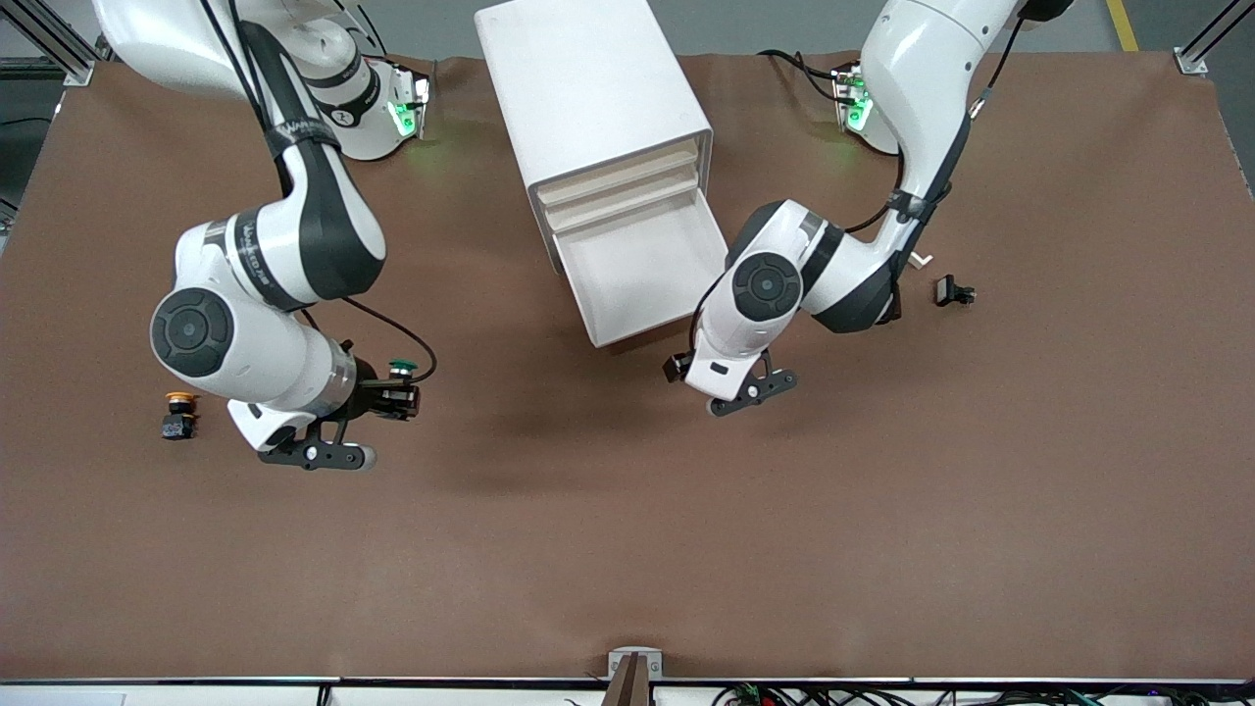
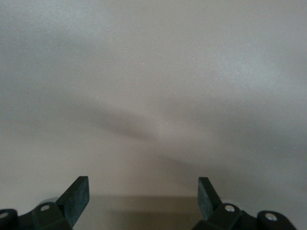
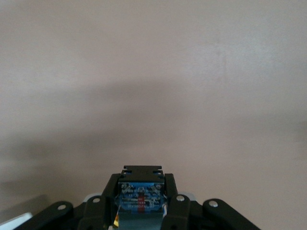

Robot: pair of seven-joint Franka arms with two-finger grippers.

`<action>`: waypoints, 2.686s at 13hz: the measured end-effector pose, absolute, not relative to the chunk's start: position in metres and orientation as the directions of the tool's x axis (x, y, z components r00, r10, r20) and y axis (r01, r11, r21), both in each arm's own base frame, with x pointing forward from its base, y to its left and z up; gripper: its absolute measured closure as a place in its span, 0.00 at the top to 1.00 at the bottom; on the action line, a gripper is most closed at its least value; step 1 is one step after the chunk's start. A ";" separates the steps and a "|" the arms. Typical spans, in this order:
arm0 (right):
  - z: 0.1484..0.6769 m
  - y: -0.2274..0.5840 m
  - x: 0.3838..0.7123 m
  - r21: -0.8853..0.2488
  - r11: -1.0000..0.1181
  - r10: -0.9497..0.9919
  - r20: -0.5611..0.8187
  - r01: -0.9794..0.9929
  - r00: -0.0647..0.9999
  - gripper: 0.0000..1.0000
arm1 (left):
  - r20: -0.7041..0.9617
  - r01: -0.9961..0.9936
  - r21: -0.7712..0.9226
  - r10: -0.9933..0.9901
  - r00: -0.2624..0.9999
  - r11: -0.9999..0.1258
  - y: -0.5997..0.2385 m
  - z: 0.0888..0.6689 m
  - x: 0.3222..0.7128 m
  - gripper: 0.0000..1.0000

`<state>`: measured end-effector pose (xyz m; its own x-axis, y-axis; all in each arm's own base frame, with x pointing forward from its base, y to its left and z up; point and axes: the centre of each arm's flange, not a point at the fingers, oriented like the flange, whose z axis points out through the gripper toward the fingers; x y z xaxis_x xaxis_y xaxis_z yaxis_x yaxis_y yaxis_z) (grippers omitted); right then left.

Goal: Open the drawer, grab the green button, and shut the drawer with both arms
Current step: 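Place the green button on the table while the left gripper shuts the drawer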

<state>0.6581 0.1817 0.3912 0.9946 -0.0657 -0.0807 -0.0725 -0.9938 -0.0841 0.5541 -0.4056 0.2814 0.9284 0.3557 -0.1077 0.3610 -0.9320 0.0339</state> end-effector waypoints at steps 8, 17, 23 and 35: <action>0.313 0.094 0.646 0.009 -0.999 -0.052 -0.032 -0.052 0.998 0.41 | -0.097 0.298 0.021 0.295 0.951 -0.954 -0.449 0.261 0.521 1.00; 0.246 0.038 0.618 0.005 -0.996 -0.092 0.017 -0.092 0.996 0.41 | -0.066 0.257 0.052 0.254 0.965 -0.965 -0.472 0.242 0.499 1.00; 0.206 0.021 0.614 0.011 -0.998 -0.069 -0.015 -0.069 0.997 0.41 | -0.079 0.300 0.033 0.297 0.952 -0.953 -0.483 0.230 0.484 1.00; 0.181 0.008 0.612 0.014 -0.996 -0.089 -0.027 -0.089 0.996 0.41 | -0.103 0.343 -0.040 0.345 0.933 -0.939 -0.539 0.224 0.409 1.00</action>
<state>0.6115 0.0076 0.1814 0.9956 -0.0891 -0.0273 -0.0888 -0.9960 0.0136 0.4090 -0.5387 0.2236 0.9329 0.3451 -0.1032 0.3428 -0.9386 -0.0398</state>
